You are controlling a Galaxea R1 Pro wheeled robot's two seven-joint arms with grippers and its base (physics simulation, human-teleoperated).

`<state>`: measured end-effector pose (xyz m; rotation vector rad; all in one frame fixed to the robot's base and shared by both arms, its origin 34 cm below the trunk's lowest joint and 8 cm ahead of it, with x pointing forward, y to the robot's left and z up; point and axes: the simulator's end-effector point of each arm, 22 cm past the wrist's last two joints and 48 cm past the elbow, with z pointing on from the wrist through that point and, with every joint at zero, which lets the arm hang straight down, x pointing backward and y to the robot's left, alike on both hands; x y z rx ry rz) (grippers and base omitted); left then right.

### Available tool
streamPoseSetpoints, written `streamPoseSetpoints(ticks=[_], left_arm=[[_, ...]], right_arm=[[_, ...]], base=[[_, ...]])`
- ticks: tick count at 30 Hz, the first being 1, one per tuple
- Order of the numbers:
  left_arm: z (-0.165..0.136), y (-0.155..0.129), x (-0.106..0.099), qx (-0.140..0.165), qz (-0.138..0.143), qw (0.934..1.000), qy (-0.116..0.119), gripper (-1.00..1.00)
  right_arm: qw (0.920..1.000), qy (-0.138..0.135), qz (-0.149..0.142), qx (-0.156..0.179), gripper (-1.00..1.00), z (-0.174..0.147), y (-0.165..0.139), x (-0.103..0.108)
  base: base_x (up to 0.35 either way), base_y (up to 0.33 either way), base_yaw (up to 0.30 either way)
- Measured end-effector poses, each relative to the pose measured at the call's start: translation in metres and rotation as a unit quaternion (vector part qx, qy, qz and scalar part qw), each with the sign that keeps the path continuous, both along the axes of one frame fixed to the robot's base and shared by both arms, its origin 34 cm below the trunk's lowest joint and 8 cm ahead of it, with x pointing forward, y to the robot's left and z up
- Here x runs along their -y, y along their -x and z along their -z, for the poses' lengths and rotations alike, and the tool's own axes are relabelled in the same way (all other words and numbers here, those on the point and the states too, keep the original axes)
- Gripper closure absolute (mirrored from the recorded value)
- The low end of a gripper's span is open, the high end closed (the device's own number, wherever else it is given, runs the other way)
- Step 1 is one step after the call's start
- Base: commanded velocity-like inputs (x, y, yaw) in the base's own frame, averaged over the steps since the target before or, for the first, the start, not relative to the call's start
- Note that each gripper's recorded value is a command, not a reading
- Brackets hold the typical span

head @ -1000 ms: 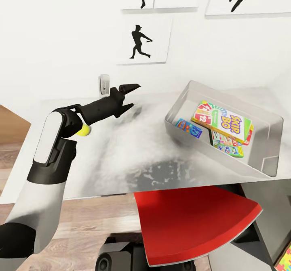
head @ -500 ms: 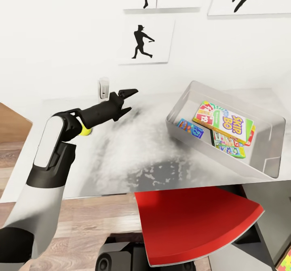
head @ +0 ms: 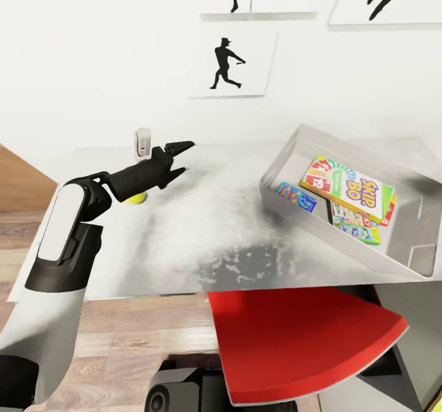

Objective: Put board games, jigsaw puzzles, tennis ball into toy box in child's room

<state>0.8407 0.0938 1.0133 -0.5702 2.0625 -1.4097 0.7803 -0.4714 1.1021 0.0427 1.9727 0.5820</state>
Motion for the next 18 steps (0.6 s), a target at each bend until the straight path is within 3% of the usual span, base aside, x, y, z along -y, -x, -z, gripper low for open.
streamPoseSetpoints(ticks=[7, 10, 18], left_arm=[[0.003, -0.002, -0.018, 0.003, -0.009, 0.9999, -0.01, -1.0], [0.017, 0.002, -0.043, -0.004, -0.021, 0.9995, -0.023, -1.0], [0.033, 0.016, -0.079, -0.007, -0.036, 0.9991, -0.023, -1.0]], right_arm=[[0.9994, -0.018, -0.03, 0.006, -1.0, 0.004, -0.024, -0.041], [0.9989, -0.015, -0.045, -0.007, -1.0, 0.018, -0.04, -0.07], [0.9991, 0.006, -0.028, -0.031, -1.0, 0.039, -0.06, -0.09]], base=[[0.0, 0.0, 0.25], [0.0, 0.0, 0.277], [0.0, 0.0, 0.288]])
